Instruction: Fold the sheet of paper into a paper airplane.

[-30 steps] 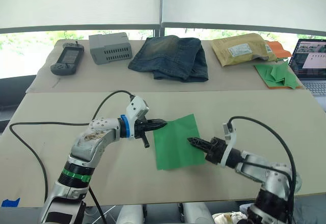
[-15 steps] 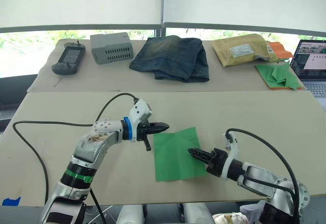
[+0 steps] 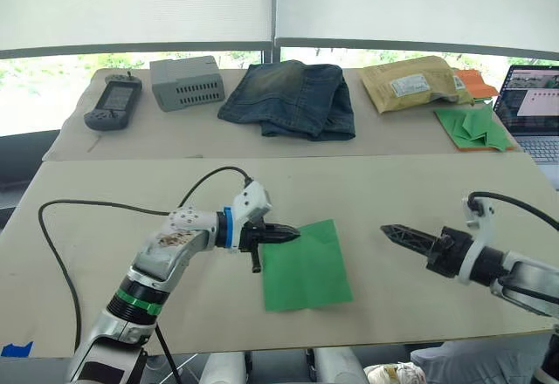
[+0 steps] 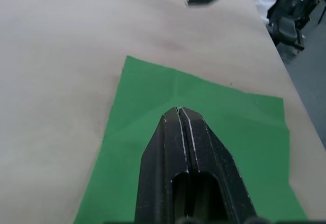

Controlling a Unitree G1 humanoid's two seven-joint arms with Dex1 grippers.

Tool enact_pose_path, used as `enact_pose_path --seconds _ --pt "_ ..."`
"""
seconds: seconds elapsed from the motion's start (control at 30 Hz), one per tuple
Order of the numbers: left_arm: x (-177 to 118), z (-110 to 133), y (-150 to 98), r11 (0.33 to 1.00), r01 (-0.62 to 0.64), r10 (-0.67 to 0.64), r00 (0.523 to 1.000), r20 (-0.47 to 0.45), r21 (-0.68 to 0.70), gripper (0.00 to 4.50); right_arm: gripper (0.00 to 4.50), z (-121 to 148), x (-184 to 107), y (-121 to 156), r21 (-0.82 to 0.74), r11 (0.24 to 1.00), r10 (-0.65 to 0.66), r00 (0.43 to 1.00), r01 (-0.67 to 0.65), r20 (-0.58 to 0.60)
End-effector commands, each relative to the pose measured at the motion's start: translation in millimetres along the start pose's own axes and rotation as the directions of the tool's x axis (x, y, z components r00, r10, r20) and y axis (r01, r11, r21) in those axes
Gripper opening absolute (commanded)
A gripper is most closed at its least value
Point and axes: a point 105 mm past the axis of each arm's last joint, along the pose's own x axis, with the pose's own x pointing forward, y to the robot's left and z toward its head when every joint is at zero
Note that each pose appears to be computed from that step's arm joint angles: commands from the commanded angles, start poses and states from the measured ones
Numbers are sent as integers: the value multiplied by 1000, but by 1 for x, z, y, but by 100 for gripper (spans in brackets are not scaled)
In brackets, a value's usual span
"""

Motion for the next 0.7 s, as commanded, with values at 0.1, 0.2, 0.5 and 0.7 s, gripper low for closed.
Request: enact_pose_path --seconds 0.1,0.2,0.5,0.7 --pt "8 -6 1 997 -9 11 999 -31 77 0 436 2 13 24 -393 917 65 998 -60 -1" --pt "17 -16 -5 996 13 -6 997 -72 94 0 436 -11 23 21 -571 819 25 997 -62 -72" --pt "23 -36 -7 998 -14 22 992 -125 62 0 249 -3 42 11 -576 815 38 998 -66 -59" --pt "25 -38 -6 998 -25 33 991 -131 60 0 76 -6 48 33 -200 960 193 980 -197 -41"
